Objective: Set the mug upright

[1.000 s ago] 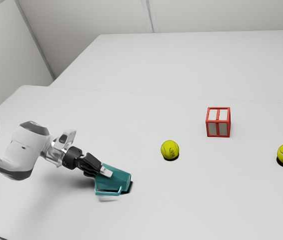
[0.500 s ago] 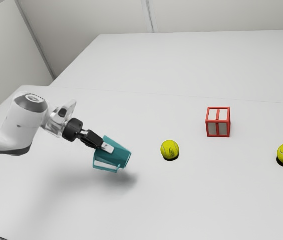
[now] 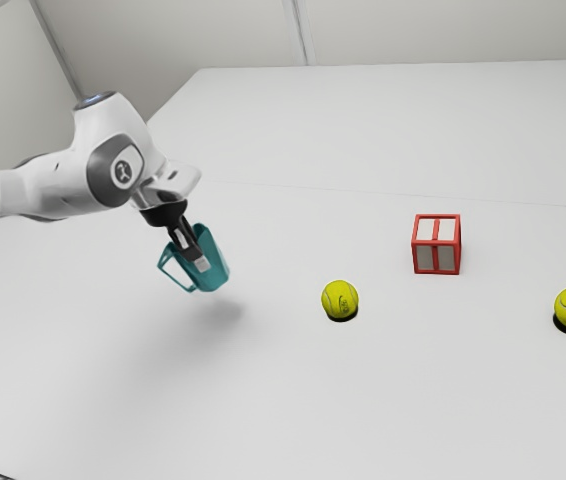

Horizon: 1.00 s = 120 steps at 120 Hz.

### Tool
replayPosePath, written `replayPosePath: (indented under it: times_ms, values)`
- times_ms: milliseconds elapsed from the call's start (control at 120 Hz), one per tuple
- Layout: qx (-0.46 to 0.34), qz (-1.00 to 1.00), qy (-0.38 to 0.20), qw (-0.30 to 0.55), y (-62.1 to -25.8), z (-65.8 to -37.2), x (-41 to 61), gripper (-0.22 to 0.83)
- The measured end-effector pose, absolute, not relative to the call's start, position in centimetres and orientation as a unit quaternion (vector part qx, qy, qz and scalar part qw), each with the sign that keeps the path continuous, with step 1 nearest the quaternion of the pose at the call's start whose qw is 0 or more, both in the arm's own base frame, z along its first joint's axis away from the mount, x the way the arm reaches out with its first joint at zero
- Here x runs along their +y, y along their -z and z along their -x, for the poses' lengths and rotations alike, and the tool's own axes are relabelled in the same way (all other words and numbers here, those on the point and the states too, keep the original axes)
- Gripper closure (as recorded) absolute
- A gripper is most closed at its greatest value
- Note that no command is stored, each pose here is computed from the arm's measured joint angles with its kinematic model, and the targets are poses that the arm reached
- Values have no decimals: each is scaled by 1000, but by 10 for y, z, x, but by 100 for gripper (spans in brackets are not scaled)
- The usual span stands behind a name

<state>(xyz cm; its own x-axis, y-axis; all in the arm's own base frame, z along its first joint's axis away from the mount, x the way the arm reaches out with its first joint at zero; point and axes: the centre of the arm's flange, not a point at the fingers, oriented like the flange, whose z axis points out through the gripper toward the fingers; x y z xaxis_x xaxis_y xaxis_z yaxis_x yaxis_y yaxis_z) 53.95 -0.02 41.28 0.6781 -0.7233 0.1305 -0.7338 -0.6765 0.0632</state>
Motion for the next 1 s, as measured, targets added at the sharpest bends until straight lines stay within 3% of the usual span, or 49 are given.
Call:
replayPosePath:
  times_ms: [175,517,1000]
  values:
    - [-412,-910,-31,12,-397,-551,-13,78]
    - [-413,-910,-14,-29,-378,-518,-37,78]
    - [-361,-932,-25,-35,-350,-514,-34,78]
